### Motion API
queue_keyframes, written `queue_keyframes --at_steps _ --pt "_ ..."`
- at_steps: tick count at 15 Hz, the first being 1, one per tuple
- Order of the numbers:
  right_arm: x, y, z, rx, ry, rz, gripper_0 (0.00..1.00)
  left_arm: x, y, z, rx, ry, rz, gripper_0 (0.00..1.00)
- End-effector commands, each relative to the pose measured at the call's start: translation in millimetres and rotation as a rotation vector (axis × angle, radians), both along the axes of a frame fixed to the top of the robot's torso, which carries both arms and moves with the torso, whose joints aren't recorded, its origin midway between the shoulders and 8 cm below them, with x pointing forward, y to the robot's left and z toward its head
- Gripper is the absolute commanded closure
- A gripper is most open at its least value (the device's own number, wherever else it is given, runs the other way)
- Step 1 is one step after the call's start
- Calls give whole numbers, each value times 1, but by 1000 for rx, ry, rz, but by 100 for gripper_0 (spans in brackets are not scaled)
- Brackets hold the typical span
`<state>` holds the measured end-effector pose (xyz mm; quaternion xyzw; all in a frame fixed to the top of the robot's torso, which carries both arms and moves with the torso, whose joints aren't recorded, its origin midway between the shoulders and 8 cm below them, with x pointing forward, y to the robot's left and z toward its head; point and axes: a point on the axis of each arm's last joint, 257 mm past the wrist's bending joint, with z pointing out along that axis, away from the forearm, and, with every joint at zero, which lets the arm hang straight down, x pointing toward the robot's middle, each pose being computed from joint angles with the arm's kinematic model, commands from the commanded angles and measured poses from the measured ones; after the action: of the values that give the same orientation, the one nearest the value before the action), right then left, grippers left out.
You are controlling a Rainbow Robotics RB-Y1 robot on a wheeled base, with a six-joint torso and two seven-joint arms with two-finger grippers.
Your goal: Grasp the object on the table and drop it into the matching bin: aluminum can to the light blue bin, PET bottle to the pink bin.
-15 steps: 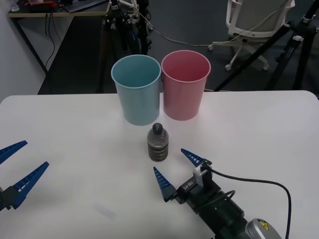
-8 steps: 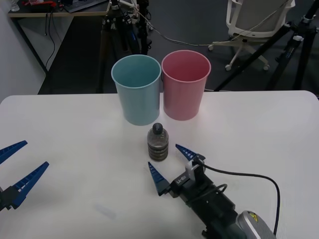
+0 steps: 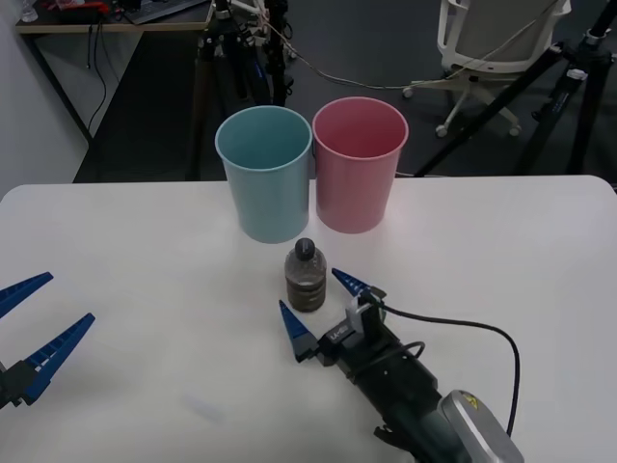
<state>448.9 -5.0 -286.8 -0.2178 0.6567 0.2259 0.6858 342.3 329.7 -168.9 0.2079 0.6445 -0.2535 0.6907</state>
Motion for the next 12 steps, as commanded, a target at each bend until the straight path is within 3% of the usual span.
queue_keyframes --at_steps 1,8,12 --pt "9 -1 -3 -22 -5 0 0 0 0 0 0 0 0 0" --pt "17 12 4 -45 -30 20 0 0 0 0 0 0 0 0" --pt "25 26 15 -29 -30 18 0 0 0 0 0 0 0 0"
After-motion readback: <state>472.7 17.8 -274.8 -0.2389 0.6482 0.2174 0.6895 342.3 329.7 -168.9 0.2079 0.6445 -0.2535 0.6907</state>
